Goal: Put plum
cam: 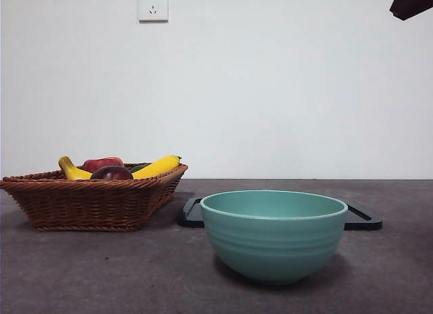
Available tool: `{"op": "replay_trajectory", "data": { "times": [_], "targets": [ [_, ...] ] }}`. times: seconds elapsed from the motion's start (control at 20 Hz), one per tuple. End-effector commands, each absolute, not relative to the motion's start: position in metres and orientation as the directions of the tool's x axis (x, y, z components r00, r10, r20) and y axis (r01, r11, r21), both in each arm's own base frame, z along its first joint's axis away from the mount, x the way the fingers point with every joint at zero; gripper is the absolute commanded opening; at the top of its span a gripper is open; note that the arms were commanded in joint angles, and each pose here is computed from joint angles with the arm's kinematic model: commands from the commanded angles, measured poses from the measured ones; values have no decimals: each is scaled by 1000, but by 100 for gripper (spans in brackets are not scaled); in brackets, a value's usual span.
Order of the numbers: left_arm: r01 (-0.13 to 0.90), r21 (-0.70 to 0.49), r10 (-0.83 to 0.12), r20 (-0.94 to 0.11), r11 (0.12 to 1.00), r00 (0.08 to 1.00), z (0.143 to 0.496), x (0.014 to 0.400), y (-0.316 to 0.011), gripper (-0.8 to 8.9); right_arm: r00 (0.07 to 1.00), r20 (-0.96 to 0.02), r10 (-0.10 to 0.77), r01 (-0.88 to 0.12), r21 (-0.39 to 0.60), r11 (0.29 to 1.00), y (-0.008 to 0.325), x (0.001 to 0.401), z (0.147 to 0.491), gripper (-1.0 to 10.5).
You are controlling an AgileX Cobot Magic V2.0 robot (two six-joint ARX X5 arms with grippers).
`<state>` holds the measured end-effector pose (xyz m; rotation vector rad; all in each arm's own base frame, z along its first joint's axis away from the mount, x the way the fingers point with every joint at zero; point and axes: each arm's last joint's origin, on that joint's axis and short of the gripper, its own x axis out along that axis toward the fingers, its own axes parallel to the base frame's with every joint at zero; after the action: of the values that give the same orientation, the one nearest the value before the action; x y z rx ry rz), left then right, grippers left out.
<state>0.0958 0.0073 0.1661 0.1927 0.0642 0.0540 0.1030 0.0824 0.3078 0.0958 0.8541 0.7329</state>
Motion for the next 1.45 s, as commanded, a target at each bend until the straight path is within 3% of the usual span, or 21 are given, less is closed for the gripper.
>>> {"op": "replay_trajectory", "data": {
  "times": [0.05,0.25,1.25,1.35,1.45],
  "targets": [
    [-54,190,68,-71,980,995,161,96,8,15,436,-640,633,-565,354,746,84,103,313,10],
    [-34,178,67,-181,983,981,149,95,8,15,436,-640,633,-565,354,746,84,103,313,10],
    [-37,161,66,-180,986,981,149,95,8,15,448,-635,630,-563,347,750,84,104,313,10],
    [-37,161,66,-180,986,981,149,95,8,15,468,-633,616,-592,293,751,84,105,314,10],
    [-37,161,66,-180,986,981,149,95,8,15,553,-609,569,-573,218,790,83,109,317,10]
  ]
}}
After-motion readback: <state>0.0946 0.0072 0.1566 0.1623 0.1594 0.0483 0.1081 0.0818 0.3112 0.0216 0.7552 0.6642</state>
